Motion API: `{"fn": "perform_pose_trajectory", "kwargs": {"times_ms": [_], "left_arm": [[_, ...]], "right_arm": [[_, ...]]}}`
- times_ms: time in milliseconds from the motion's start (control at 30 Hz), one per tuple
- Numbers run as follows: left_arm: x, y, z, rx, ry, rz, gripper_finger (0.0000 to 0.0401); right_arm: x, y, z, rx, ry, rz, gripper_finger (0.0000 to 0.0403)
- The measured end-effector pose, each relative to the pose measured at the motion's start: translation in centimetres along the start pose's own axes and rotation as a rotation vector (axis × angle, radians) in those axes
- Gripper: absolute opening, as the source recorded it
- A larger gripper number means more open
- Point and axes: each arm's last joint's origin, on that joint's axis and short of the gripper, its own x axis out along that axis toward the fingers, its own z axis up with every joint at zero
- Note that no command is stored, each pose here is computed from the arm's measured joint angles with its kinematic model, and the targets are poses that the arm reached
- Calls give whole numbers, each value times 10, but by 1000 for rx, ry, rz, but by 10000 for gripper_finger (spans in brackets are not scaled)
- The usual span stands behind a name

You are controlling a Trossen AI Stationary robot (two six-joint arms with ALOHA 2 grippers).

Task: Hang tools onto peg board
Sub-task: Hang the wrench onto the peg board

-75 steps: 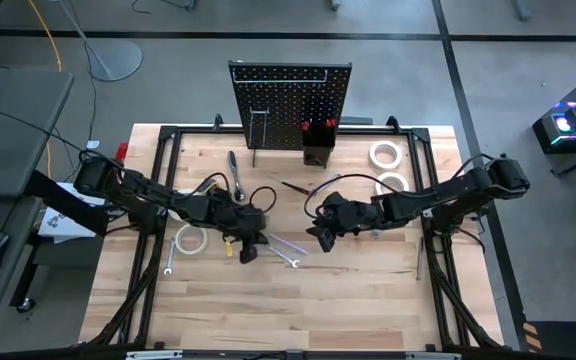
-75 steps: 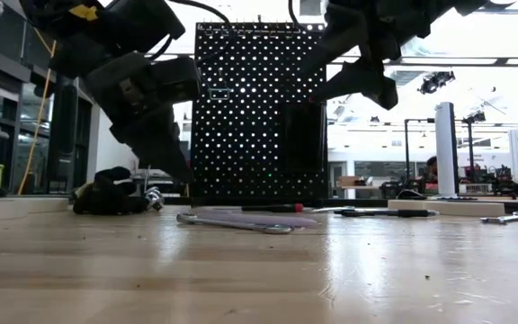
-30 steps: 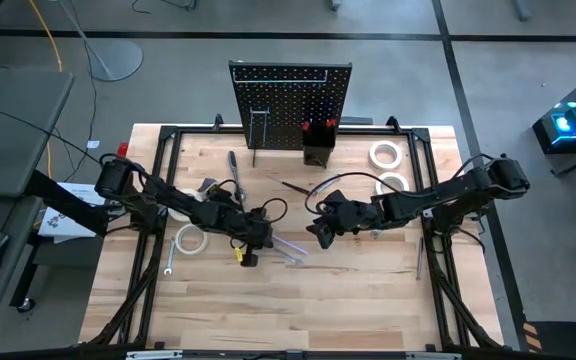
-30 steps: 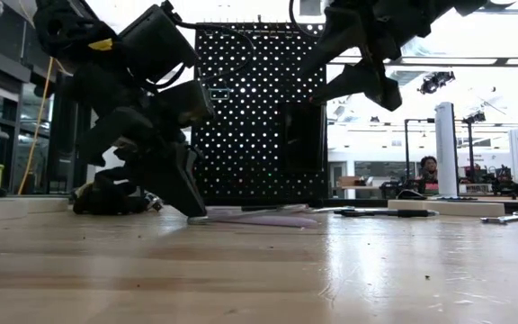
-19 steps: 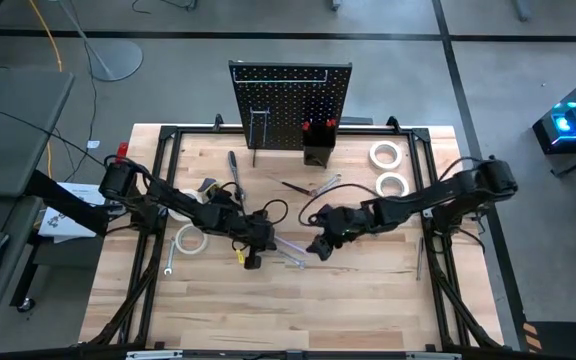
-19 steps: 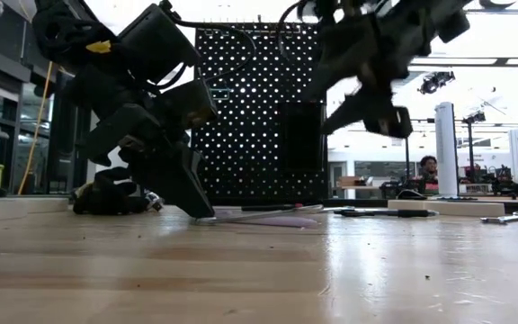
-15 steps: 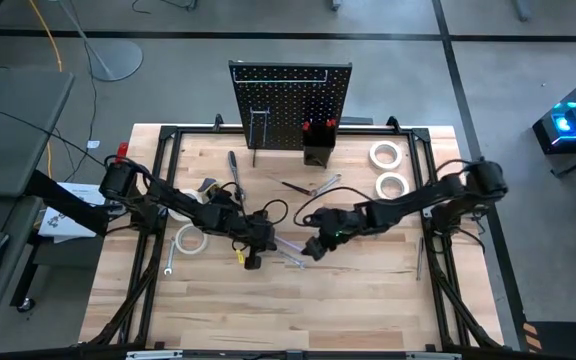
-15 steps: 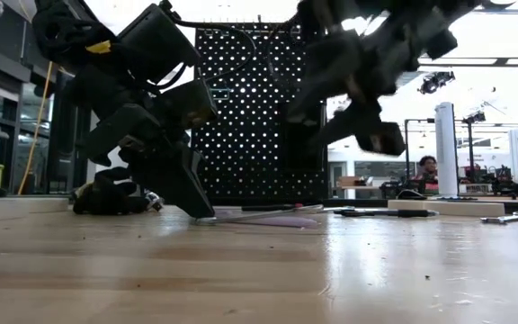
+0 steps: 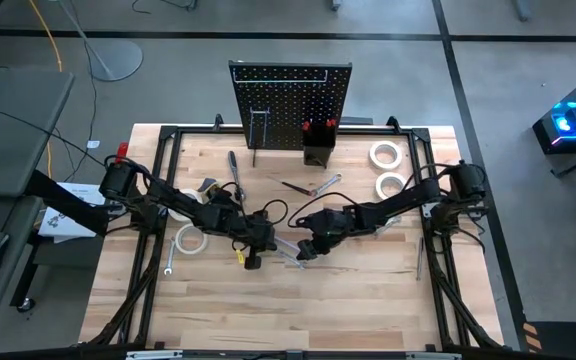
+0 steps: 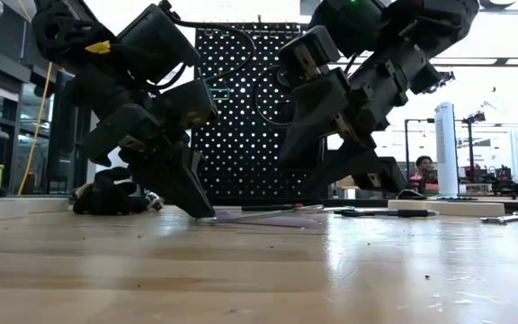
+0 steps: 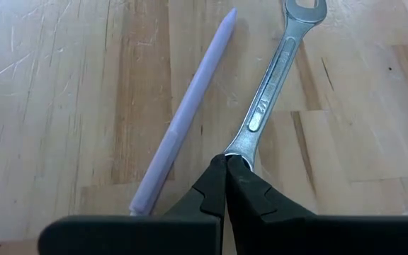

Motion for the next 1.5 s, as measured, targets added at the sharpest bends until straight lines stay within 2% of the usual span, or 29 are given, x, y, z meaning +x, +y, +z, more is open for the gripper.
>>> {"fn": "perform_pose_trajectory", "kwargs": {"times_ms": [1167, 1500], "left_arm": [[0, 0, 1, 18, -16, 7, 0], [0, 0, 7, 19, -76, 30, 0]], "right_arm": [[0, -1, 2, -8, -23, -9, 171], [0, -6, 1, -14, -28, -67, 171]]}}
